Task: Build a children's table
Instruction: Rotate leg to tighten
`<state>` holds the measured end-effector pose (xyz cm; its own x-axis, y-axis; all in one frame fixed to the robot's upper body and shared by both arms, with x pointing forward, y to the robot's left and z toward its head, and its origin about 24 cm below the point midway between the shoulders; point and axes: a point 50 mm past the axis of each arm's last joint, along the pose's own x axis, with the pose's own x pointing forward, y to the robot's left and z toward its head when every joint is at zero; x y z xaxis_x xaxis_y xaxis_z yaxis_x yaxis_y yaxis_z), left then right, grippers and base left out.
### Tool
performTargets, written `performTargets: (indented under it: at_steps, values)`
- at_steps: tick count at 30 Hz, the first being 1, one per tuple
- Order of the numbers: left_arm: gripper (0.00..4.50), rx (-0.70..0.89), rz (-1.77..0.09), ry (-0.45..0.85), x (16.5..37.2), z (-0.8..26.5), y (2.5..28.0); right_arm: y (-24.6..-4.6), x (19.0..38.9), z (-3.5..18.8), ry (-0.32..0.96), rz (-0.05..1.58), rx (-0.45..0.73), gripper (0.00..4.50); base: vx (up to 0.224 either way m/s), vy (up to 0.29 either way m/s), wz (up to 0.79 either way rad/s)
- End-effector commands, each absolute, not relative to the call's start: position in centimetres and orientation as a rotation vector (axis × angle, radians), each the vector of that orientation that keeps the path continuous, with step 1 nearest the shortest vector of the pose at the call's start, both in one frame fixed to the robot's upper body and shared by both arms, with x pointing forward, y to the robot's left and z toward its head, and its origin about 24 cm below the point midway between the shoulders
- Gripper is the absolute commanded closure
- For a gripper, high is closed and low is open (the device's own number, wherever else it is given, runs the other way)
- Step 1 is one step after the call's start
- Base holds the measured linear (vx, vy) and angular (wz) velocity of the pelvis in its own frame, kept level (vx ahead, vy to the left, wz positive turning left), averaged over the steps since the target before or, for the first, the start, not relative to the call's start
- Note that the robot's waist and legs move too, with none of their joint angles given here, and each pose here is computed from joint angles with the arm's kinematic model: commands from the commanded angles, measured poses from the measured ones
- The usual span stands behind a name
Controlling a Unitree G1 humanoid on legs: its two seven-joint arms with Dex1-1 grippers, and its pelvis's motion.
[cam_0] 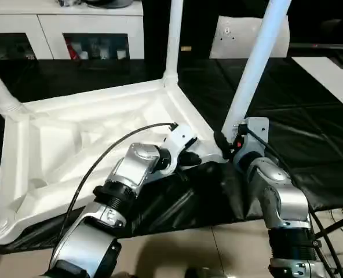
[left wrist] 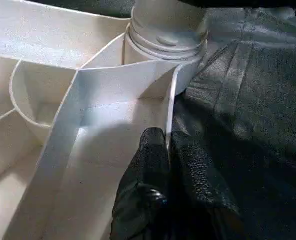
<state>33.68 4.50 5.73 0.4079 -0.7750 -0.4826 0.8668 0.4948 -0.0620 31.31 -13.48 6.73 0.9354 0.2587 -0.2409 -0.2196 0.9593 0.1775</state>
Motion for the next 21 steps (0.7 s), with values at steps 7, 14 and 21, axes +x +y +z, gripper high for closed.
performTargets:
  at_steps: [7, 14, 21]
  values:
    - [4.5, 0.3, -1.194, 0.359, 33.2, 7.2, 5.7, -11.3, 28.7, 7.0, 0.246, 0.672, 0.164, 0.75, 0.0, 0.0, 0.0]
    - [4.5, 0.36, -1.326, 0.375, 32.6, 6.8, 8.3, -14.6, 27.7, 7.6, 0.221, 0.822, 0.022, 0.06, 0.0, 0.0, 0.0]
    - [4.5, 0.468, -1.563, 0.406, 31.5, 6.7, 10.2, -16.8, 26.7, 8.4, 0.25, 1.048, -0.1, 0.06, 0.0, 0.0, 0.0]
